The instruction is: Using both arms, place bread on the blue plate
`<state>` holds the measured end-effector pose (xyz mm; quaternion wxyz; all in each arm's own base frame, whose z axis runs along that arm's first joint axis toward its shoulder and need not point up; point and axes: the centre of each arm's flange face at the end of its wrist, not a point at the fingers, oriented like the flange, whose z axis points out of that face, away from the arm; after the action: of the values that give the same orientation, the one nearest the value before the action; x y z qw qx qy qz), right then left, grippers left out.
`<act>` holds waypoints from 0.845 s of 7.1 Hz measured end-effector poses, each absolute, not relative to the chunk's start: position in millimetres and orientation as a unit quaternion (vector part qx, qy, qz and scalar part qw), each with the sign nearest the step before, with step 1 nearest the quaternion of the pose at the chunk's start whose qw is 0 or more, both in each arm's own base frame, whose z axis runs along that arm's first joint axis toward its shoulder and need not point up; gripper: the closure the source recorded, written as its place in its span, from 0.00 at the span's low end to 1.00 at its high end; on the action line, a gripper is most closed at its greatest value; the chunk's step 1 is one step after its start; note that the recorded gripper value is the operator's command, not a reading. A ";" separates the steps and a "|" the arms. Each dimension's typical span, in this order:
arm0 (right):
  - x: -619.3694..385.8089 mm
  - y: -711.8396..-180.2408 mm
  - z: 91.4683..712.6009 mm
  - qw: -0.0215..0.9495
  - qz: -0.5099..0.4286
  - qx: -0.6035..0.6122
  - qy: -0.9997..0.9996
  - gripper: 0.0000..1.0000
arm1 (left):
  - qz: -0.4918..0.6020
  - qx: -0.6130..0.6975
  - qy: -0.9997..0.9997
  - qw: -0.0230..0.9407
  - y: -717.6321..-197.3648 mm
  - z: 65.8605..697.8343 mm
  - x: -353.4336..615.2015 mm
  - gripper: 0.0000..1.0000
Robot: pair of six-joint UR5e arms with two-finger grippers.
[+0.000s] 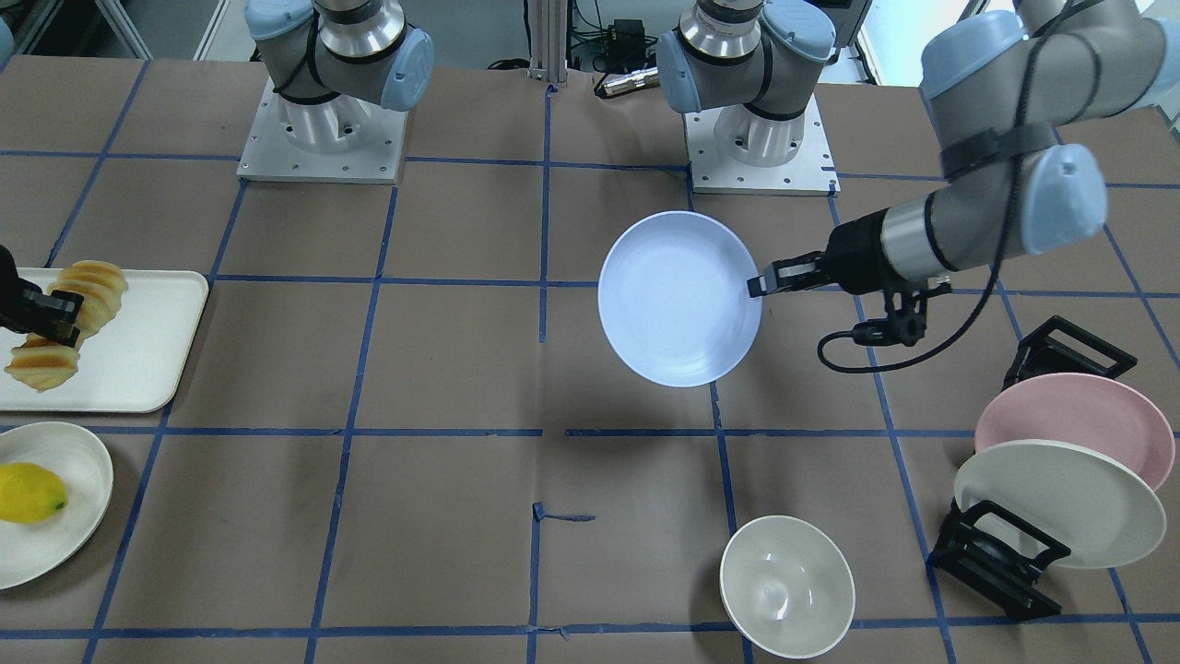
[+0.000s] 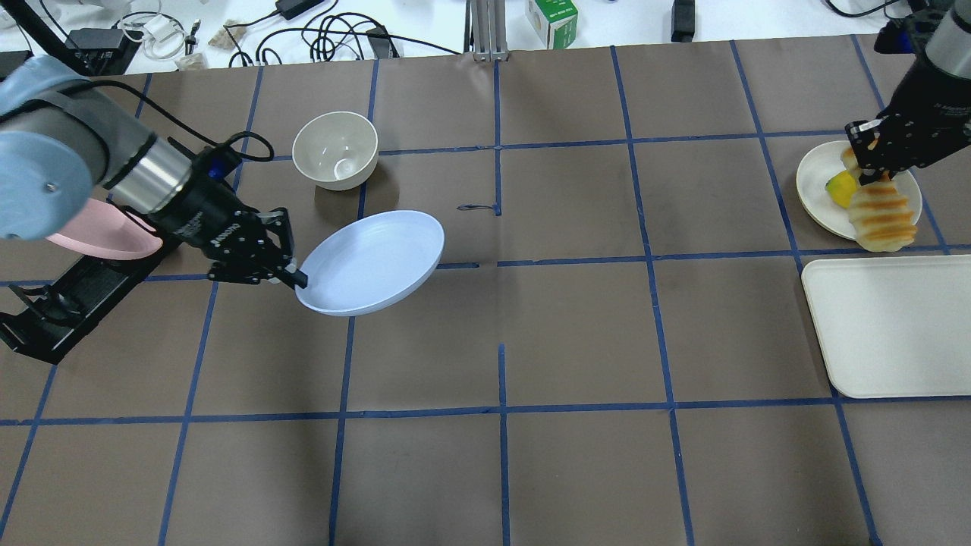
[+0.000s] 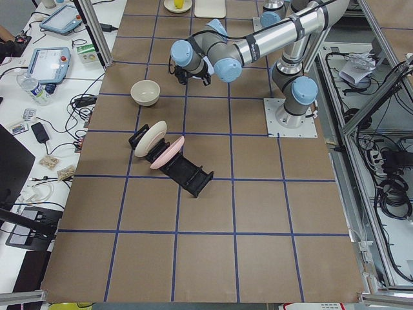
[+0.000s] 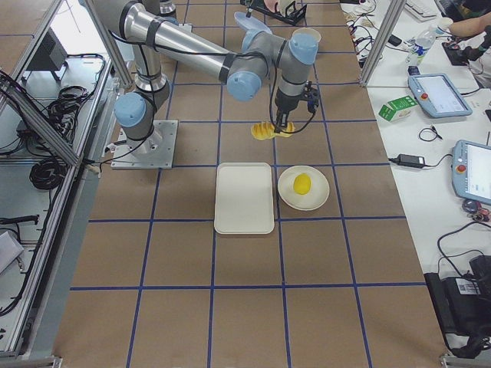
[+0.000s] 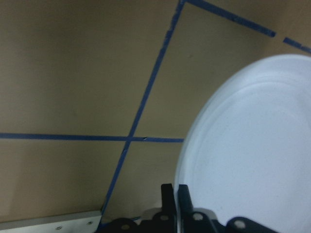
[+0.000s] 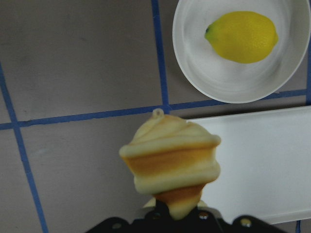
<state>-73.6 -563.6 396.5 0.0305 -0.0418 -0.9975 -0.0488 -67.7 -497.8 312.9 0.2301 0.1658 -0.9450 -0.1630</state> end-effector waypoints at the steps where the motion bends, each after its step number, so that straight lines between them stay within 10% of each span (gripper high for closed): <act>1: -48.5 -563.4 406.0 0.028 -0.040 -0.033 -0.998 1.00 | -0.130 0.192 -0.949 0.216 -502.3 300.4 -117.2 1.00; 6: 28.6 -563.9 413.6 0.008 -0.023 -0.052 -0.998 1.00 | -0.032 0.200 -0.961 0.187 -491.8 208.1 -221.4 1.00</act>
<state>28.6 -563.9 413.6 0.0084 -0.0523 -0.9983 -0.0233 -221.4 -491.8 208.1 0.1873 0.1998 -0.9612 -0.0325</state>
